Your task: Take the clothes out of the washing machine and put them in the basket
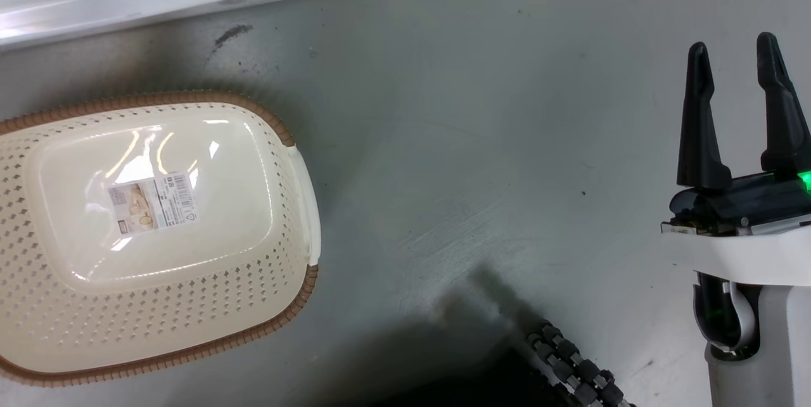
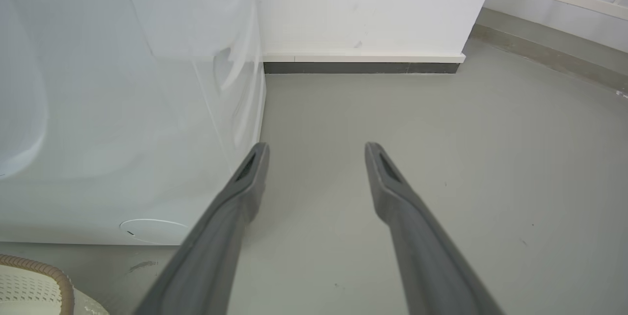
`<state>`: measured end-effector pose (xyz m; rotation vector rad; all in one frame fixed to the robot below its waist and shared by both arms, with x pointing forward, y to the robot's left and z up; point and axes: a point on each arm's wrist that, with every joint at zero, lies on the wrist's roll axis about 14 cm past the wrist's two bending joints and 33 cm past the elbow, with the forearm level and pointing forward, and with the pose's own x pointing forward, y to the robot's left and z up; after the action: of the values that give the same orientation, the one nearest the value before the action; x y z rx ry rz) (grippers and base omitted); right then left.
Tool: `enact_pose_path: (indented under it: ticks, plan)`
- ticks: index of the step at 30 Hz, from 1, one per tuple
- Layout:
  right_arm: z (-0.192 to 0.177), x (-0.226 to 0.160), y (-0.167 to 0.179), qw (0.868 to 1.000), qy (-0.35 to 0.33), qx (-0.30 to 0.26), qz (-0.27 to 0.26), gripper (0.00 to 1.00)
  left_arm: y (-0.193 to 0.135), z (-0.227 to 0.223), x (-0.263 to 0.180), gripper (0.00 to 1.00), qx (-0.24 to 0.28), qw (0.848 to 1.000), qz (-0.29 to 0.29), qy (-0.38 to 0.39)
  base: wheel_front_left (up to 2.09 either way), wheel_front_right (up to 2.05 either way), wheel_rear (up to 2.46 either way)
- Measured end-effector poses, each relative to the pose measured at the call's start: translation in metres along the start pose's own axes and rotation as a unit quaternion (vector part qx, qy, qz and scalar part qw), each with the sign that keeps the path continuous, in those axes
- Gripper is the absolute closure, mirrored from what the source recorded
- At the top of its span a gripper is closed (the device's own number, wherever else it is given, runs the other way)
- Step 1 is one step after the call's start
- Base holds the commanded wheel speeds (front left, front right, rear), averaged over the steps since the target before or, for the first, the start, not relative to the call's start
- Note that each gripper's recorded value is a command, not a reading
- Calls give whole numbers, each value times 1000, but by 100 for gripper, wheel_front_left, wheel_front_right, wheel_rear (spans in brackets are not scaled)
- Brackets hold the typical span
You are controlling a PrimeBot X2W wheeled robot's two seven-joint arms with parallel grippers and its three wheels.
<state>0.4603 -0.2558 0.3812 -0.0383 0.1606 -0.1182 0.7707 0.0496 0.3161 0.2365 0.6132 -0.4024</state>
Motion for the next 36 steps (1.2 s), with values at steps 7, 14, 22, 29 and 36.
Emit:
enact_pose_path:
  ticks: [7, 14, 22, 29, 36]
  plan:
    - [-11, 3, -1, 1000, 12, 2, -2, 0, 2, -15, 13, 0, 10, 999, -4, 36, 0, 0, 0]
    - [-12, 4, -1, 1000, 13, 3, -1, 0, 7, -15, 16, 100, 22, 999, -1, 27, 0, 0, 0]
    - [-3, 2, 4, 1000, 3, 5, 5, 0, 14, -1, 3, 100, 28, 1000, 3, -4, 0, 0, 0]
    - [10, -1, 7, 1000, -11, -5, 12, 0, 16, 14, -20, 100, 19, 998, 2, -57, 0, 0, 0]
    - [27, -6, 16, 999, -30, -10, 24, 0, 7, 18, -55, 100, 1, 994, -9, -110, 0, 0, 0]
